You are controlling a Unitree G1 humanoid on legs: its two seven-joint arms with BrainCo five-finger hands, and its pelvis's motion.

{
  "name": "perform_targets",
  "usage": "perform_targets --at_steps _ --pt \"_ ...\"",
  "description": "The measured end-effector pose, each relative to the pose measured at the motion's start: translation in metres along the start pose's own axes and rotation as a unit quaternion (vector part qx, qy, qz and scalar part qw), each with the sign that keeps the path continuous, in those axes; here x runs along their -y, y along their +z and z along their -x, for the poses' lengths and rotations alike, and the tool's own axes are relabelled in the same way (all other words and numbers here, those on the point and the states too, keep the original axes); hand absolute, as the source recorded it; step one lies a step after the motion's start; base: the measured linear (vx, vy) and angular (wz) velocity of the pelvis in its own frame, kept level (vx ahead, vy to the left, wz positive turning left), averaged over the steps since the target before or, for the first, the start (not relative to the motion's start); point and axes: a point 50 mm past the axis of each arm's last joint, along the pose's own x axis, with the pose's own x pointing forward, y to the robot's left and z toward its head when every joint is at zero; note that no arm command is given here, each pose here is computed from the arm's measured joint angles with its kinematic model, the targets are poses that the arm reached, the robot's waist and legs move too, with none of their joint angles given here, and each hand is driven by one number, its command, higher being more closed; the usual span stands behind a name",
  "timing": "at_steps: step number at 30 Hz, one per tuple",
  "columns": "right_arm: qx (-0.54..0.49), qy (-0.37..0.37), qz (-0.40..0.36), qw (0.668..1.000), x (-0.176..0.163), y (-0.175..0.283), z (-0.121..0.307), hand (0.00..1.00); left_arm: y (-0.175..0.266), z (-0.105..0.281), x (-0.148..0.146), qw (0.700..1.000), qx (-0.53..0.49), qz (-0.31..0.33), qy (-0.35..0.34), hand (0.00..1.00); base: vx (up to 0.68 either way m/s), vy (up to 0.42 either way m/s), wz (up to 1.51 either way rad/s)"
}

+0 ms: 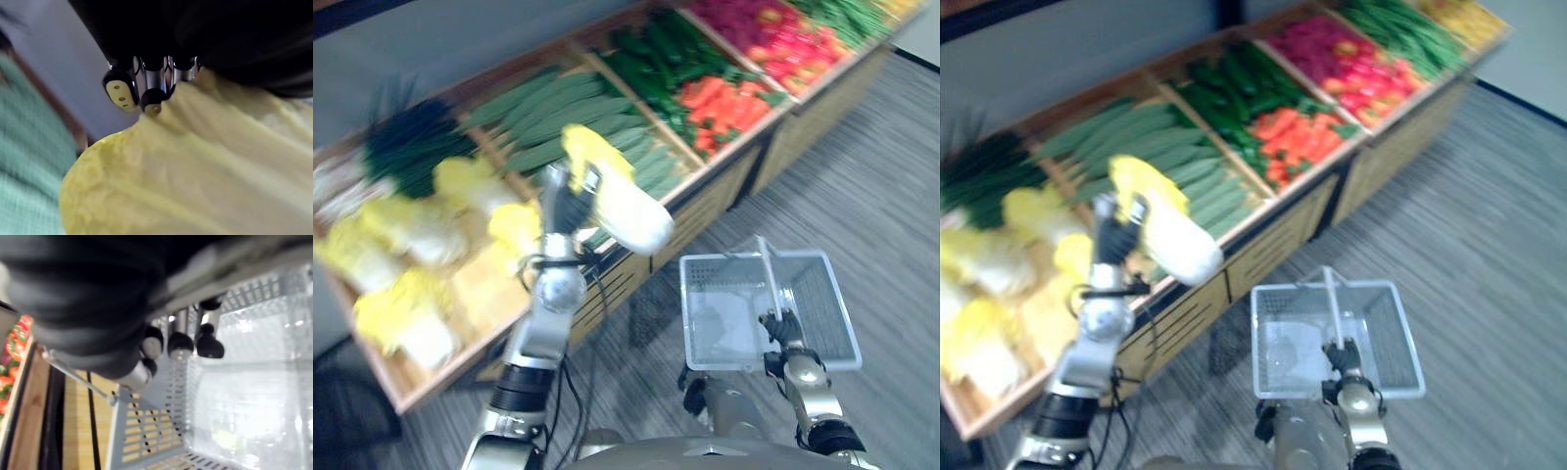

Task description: Pick vegetable in the basket

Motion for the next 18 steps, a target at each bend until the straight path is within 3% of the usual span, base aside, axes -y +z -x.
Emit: perform_targets --at_steps 3,5,11,12,18 --pt "0.054 0.072 0.001 0.996 -0.035 0.021 0.015 1.00 -0.033 0.028 0.053 0.989 -0.099 0.010 -0.111 1.00 0.23 -0.152 -1.98" --pt "0.095 0.119 0.006 0.988 -0.053 0.038 0.022 1.00 -0.036 0.038 0.072 0.983 -0.117 0.015 -0.142 1.00 0.22 -0.009 -2.18" --pt "0.142 0.196 -0.019 0.970 -0.081 0.060 0.040 1.00 -0.059 0.053 0.075 0.974 -0.158 -0.016 -0.163 1.00 0.20 0.135 -1.54" --pt "0.156 0.210 -0.013 0.965 -0.082 0.065 0.043 1.00 -0.057 0.049 0.073 0.976 -0.152 -0.019 -0.158 0.00 0.18 0.232 -0.94" --pt "0.175 0.265 -0.090 0.944 -0.084 0.083 0.056 1.00 -0.057 0.030 0.064 0.978 -0.137 -0.050 -0.152 0.00 0.28 0.218 -0.55"
